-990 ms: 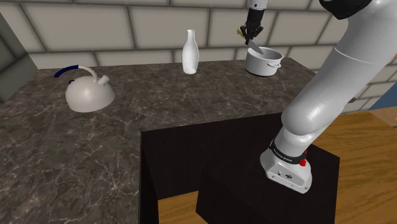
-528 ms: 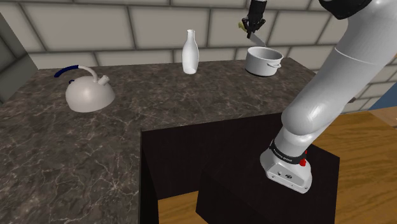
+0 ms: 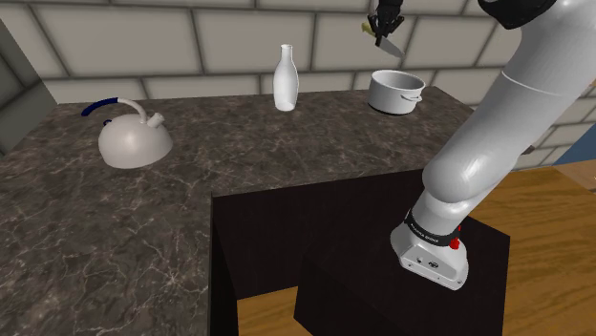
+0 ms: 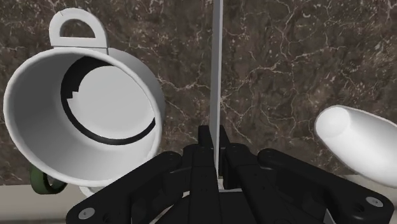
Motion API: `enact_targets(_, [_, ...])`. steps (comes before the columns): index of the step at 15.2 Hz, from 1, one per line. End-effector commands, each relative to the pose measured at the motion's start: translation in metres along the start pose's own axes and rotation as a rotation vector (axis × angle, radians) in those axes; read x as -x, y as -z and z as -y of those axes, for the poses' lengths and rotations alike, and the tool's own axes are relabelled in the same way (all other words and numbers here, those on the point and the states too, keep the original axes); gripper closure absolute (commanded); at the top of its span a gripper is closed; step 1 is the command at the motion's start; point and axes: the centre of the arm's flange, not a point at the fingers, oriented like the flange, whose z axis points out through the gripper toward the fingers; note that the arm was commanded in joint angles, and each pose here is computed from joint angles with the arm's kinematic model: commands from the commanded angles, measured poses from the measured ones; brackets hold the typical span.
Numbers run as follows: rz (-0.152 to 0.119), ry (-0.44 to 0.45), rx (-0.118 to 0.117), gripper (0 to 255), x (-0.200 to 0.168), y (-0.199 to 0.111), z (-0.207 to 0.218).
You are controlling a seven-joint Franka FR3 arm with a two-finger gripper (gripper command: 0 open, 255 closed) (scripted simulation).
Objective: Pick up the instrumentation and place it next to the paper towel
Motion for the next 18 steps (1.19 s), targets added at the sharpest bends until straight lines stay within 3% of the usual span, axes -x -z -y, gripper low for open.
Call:
enact_targets(1, [0.000, 0.000, 0.000, 255, 0.013, 0.003, -0.016])
enact_targets(18, [0.000, 0.000, 0.000, 255, 0.154, 0.006, -0.190])
